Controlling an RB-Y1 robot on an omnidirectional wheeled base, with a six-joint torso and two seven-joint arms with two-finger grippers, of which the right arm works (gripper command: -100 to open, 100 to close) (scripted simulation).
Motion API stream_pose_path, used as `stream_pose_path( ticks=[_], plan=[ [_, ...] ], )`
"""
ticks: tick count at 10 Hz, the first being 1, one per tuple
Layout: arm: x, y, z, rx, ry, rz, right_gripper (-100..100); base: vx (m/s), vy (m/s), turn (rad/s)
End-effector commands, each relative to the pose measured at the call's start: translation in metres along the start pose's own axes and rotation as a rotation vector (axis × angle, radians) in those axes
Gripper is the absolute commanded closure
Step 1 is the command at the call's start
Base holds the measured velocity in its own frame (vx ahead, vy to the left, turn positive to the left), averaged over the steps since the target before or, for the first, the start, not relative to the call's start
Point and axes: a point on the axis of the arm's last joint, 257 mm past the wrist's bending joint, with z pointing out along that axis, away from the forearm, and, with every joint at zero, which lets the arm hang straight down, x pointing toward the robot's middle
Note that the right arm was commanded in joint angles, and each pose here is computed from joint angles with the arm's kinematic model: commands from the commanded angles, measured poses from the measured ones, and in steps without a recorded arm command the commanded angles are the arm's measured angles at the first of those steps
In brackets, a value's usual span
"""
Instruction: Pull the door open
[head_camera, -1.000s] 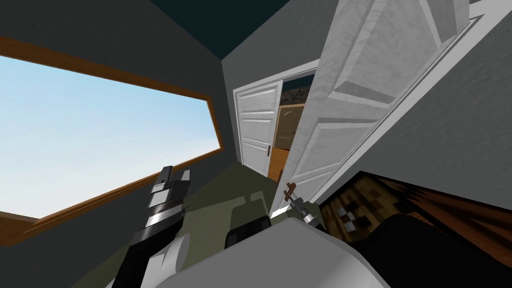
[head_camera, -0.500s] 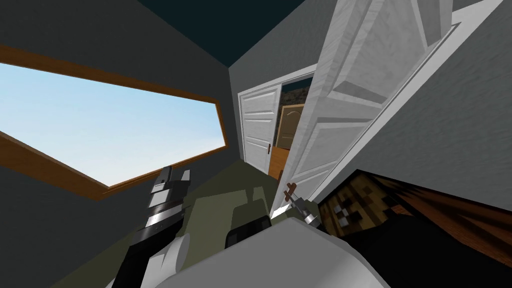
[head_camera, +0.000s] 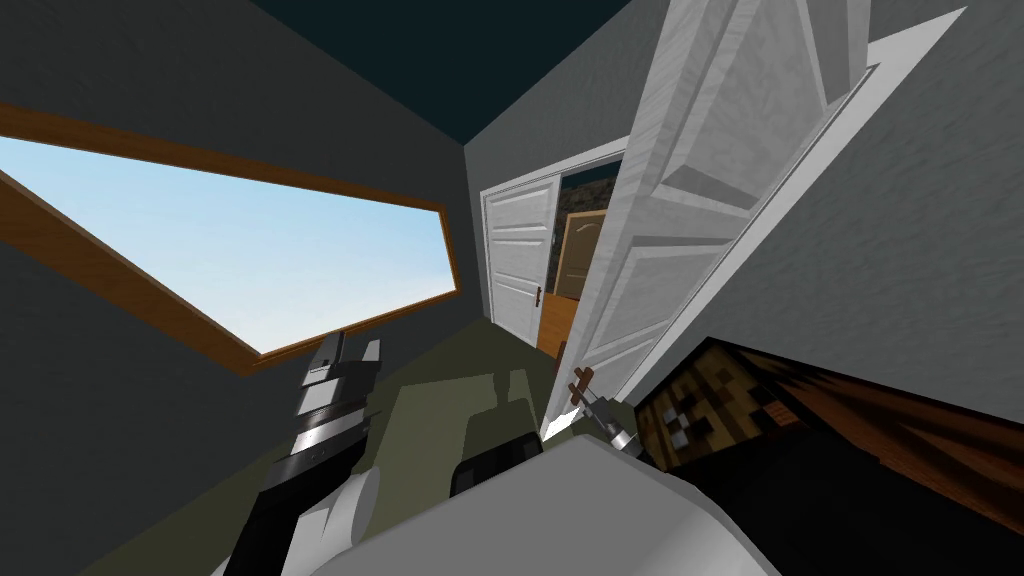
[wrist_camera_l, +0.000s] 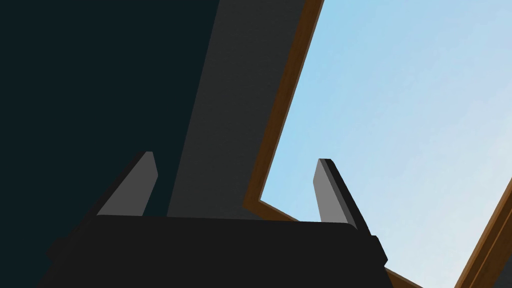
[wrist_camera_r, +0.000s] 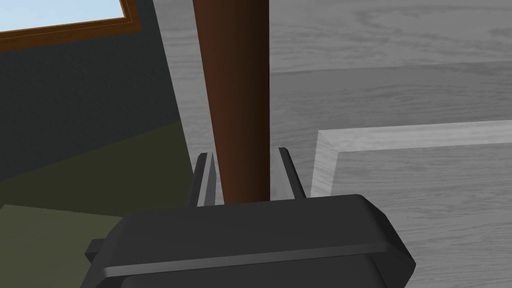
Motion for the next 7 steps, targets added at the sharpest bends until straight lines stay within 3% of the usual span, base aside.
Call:
stream_pose_path(
  ticks=[1,7],
  plan=[
    [0.0,-0.003,-0.0037,0.008,0.01,0.004,100,0.001,0.01,0.043],
    [-0.003,-0.01,-0.0254,0.043,0.027,0.01,100,0.002,0.003,0.044]
  ],
)
